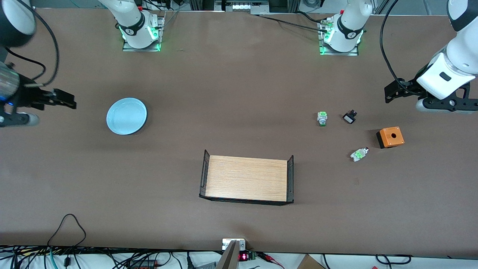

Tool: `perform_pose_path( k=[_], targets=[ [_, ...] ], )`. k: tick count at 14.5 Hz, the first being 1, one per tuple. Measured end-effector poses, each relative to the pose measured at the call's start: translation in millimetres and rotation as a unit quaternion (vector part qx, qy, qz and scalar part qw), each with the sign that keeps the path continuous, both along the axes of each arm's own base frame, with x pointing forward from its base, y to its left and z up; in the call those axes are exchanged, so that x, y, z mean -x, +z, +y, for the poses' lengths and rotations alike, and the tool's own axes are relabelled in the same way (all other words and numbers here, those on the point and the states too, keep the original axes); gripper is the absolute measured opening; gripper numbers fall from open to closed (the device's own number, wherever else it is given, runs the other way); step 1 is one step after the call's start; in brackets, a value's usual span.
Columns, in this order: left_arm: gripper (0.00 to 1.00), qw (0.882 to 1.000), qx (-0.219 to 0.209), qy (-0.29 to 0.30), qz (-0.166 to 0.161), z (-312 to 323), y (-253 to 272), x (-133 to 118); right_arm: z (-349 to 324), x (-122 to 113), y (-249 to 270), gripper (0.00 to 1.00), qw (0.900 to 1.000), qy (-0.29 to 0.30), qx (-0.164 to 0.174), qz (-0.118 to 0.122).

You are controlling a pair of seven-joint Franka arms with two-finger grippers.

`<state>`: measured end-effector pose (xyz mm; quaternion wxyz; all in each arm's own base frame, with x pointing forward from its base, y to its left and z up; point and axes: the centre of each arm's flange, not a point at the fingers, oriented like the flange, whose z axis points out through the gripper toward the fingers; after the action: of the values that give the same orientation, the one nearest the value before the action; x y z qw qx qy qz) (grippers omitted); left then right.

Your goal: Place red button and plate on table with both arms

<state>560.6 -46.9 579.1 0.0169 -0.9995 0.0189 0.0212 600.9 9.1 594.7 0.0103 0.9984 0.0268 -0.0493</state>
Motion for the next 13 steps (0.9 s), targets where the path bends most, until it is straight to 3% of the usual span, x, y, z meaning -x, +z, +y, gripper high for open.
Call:
perform_pose_path(
  k=[2, 7, 13],
  targets=[
    [1.0, 1.0, 0.0, 0.0, 0.0, 0.0, 0.0, 0.0, 0.7, -0.2, 8.7, 1.0, 1.0, 0.0, 0.0, -0.004],
    [1.0, 1.0, 0.0, 0.0, 0.0, 0.1, 0.0, 0.0, 6.9, -8.7, -12.7, 1.0, 1.0, 0.004, 0.001, 0.013],
    [1.0, 1.0, 0.0, 0.0, 0.0, 0.1, 0.0, 0.0, -41.6, -16.3, -17.2, 1.0, 0.999, -0.039, 0.005, -0.003]
  ],
)
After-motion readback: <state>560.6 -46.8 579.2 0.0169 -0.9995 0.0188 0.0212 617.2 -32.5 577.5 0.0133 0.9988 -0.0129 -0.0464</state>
